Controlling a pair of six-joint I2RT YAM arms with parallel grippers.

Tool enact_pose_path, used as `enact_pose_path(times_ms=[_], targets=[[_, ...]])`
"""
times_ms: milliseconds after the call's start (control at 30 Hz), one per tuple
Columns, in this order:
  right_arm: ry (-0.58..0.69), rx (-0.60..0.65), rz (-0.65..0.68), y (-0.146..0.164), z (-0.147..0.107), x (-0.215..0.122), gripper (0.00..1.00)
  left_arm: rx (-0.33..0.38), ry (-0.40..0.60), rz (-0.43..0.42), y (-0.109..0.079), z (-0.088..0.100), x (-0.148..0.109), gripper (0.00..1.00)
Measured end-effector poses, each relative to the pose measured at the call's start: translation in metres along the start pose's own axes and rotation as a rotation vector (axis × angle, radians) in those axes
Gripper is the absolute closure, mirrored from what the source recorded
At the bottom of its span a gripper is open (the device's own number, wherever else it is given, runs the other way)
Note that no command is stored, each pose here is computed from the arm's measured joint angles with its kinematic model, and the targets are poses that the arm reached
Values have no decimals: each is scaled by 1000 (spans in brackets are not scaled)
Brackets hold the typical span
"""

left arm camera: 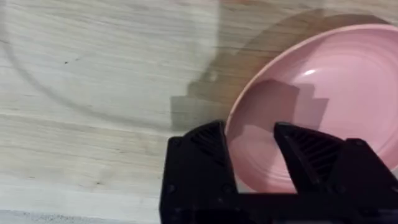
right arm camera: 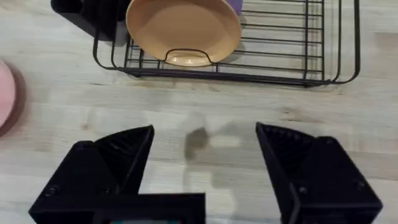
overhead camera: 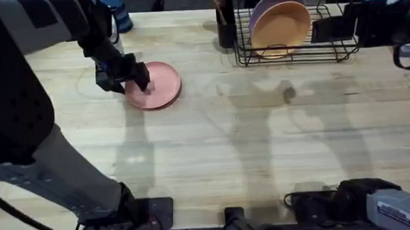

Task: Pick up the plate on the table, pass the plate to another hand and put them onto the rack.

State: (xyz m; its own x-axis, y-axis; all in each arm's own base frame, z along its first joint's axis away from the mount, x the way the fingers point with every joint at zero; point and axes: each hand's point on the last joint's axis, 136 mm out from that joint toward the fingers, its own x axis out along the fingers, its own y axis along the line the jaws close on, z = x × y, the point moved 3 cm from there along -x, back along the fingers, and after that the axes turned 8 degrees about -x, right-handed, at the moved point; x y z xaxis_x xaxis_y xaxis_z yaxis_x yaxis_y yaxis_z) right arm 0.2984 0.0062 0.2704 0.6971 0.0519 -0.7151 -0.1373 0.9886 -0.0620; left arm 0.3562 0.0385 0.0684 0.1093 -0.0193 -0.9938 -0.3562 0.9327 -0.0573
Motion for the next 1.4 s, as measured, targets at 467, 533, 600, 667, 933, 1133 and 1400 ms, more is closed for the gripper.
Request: enact_pose_path(times_ms=[467, 533, 600, 667, 933, 1133, 1400], targets=[[0, 0, 0, 0, 0, 0, 4, -21, -13, -30, -1, 6, -4, 950], [0, 0, 0, 0, 0, 0, 3, -21, 0, -42, -3, 3, -4, 951], [0, 0, 0, 0, 0, 0, 3, -23, 21, -50, -4, 0, -4, 953], [0, 0, 0, 0, 0, 0, 3, -24, 40, -51, -5, -1, -5, 957], [0, 0, 0, 0, 0, 0, 3, -33, 77, -43, -11, 6, -25, 958], [0, 0, 0, 0, 0, 0, 3, -2, 38, -81, -36, 20, -63, 958], [0, 0, 0, 0, 0, 0, 3, 45, 2, -114, -63, 24, -96, 958]])
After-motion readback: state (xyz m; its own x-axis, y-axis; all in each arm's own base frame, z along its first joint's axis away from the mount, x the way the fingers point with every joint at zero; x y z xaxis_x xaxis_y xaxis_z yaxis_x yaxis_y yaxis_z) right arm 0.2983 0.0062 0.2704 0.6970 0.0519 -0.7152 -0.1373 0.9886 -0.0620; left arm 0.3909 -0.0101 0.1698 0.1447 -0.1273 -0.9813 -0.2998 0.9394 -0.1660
